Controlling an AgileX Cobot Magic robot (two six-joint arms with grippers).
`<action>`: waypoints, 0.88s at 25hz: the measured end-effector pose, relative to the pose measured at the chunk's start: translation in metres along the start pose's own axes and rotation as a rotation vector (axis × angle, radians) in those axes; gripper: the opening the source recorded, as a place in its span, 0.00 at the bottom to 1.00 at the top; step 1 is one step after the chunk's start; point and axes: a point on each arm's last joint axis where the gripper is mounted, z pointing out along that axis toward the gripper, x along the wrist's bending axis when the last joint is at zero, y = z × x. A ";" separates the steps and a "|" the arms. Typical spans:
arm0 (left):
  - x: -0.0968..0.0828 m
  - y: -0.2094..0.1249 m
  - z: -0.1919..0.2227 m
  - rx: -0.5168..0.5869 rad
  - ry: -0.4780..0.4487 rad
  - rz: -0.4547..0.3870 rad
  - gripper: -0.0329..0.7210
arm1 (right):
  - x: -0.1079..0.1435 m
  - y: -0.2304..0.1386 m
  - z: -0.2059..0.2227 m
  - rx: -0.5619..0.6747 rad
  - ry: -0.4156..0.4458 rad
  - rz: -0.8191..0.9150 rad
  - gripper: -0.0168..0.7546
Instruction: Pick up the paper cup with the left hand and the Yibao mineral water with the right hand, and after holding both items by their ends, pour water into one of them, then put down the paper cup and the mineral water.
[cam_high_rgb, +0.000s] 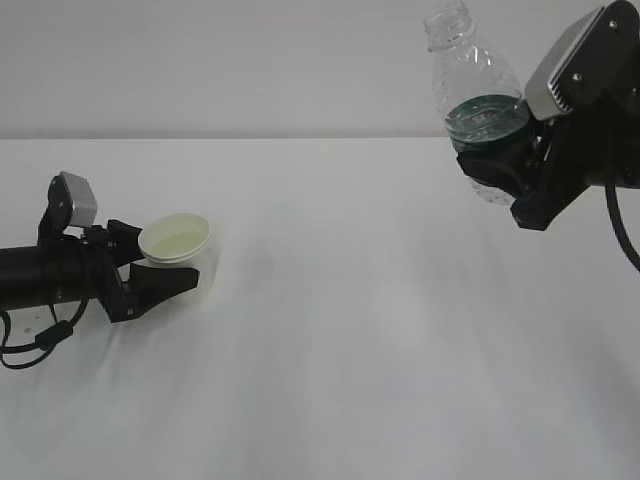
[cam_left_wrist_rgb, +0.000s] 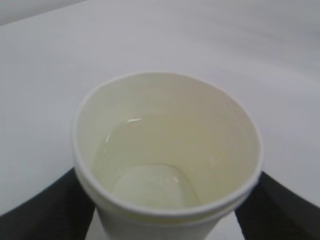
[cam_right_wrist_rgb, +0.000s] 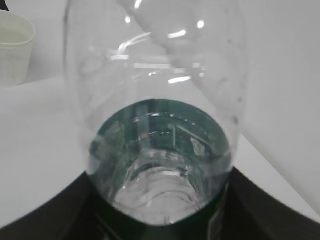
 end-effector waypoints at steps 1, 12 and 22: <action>0.001 0.000 -0.001 0.000 0.004 -0.001 0.83 | 0.000 0.000 0.000 0.000 0.000 0.000 0.59; 0.010 -0.005 -0.016 0.012 0.020 -0.039 0.83 | 0.000 0.000 0.000 0.002 -0.001 0.000 0.59; 0.007 -0.006 -0.016 0.027 -0.010 -0.043 0.83 | 0.000 0.000 0.000 0.002 -0.001 0.000 0.59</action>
